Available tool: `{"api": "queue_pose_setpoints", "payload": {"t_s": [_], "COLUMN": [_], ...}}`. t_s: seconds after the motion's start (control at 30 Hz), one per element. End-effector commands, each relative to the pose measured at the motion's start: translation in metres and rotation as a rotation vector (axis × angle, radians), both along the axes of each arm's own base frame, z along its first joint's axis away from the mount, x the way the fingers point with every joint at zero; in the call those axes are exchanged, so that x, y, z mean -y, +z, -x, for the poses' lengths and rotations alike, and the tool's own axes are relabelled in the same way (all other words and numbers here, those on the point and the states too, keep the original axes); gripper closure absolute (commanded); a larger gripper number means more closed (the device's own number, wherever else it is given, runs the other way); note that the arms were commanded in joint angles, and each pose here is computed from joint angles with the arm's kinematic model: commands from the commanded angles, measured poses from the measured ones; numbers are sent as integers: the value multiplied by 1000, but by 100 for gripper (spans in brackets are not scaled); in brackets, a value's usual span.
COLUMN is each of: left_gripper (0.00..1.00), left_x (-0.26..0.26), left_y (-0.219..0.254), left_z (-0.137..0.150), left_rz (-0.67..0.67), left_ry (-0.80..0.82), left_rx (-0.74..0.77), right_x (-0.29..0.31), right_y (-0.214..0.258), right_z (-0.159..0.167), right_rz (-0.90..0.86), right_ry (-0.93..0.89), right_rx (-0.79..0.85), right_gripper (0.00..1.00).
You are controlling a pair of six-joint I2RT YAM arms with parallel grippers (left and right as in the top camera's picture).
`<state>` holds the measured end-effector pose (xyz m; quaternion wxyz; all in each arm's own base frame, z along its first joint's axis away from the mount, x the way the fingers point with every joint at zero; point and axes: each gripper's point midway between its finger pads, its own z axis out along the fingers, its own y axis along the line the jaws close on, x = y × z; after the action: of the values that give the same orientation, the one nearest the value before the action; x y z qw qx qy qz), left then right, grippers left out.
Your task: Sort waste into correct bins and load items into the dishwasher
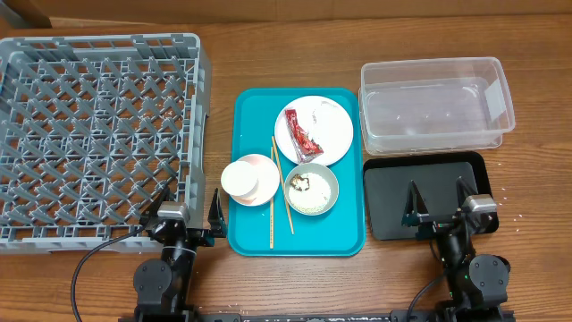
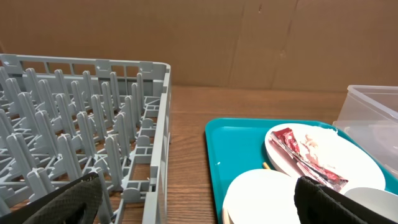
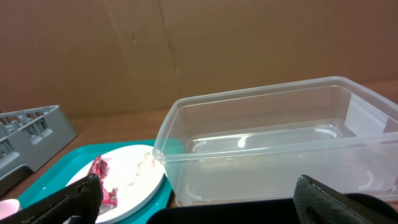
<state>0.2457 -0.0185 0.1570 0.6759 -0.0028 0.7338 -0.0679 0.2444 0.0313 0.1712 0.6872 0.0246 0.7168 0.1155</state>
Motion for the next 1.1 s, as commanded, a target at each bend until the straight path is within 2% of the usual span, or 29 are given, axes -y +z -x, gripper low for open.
{"api": "queue_pose_setpoints", "payload": {"t_s": [0.0,1.07], "left_gripper": [0,0], "left_x": [-1,-1], "left_y": [-1,0], "left_z": [0,0], "left_rz": [2,2], "left_ry": [7,7], "left_rx": [2,5], "right_x": [2,1], "right_y": [-2,-1], "right_z": [0,0], "right_rz": [4,-14], "right_ry": [-8,-3], "right_rx": [4,5], "right_gripper": [0,0]}}
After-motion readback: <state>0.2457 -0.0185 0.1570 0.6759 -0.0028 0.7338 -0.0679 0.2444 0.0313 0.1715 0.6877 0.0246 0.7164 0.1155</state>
